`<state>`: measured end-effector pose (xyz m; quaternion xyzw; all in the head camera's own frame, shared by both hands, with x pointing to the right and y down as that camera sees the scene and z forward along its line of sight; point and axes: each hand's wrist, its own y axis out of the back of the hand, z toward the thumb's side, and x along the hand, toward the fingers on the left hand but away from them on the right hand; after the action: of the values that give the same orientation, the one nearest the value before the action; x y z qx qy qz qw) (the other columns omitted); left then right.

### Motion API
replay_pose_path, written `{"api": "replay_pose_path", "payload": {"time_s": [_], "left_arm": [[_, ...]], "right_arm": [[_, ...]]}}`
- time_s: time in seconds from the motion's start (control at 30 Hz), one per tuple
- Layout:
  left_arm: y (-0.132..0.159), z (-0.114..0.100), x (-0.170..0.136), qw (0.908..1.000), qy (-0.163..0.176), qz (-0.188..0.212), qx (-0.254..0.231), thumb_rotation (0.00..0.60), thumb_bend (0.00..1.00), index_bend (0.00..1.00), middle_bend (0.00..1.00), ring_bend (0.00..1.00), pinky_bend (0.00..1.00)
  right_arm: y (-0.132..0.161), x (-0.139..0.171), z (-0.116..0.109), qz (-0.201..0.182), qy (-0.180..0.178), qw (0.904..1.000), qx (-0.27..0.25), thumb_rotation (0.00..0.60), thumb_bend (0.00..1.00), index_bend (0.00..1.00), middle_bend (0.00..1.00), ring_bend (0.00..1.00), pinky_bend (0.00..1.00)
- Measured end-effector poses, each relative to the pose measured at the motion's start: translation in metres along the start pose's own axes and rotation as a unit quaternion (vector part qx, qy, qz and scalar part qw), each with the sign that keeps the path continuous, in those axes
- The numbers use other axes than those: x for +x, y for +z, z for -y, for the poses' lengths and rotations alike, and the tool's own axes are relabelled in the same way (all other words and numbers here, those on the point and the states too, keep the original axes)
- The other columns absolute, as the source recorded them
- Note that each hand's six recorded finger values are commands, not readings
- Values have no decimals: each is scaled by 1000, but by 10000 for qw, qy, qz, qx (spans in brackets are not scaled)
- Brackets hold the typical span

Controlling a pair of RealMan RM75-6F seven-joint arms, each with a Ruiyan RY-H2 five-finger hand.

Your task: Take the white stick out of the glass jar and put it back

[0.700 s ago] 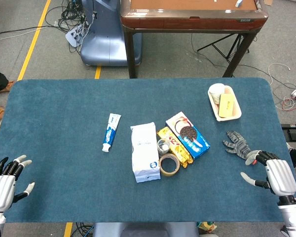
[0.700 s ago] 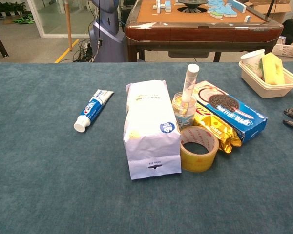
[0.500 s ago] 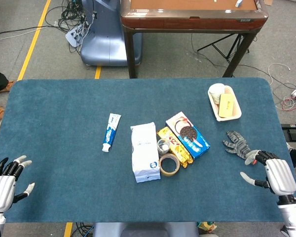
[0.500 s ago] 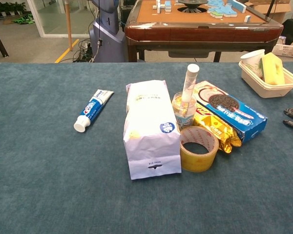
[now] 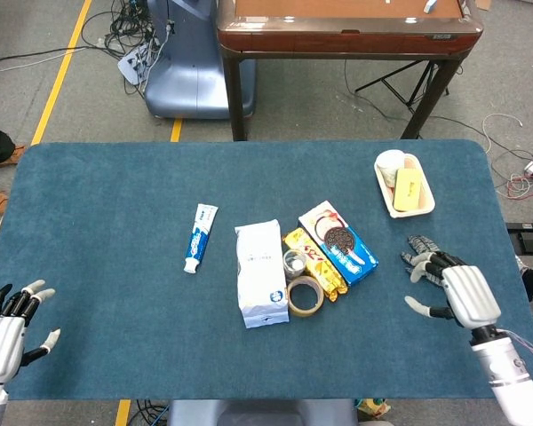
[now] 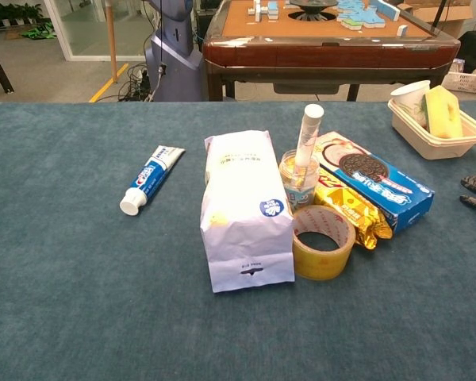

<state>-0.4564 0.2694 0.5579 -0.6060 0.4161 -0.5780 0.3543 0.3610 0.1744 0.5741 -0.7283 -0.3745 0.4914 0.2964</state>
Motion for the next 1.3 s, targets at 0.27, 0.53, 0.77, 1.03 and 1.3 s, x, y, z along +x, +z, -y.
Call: {"api": "replay_pose_path", "payload": {"time_s": [0.27,0.53,0.77,1.03,1.3], "left_arm": [[-4,-1,-2,10000,5,-60,10,600,272,252,169,211,47],[-7,1,-2,9999,-37,-109,29,600,272,252,169,211,47],[-8,3,-2,9999,-59,-137,42,600,272,252,169,211,47],[-9,3,-2,9999,-55,-151,38,600,272,252,169,211,47],[-11,2,-2,9998,-54,-181,44,600,272,252,169,211,47]], "right_arm": [[41,-47,26,-389,405,9984,-110,600,266,485,263,162,292],[74,-85,55,-706,805,9941,-196,600,266,348,237,159,279],[97,-109,70,-911,867,9918,-237,600,312,353,237,153,272],[117,-129,81,-1075,942,9894,-265,600,339,427,254,153,272],[130,-138,95,-1141,1096,9870,-282,600,341,436,254,153,272]]}}
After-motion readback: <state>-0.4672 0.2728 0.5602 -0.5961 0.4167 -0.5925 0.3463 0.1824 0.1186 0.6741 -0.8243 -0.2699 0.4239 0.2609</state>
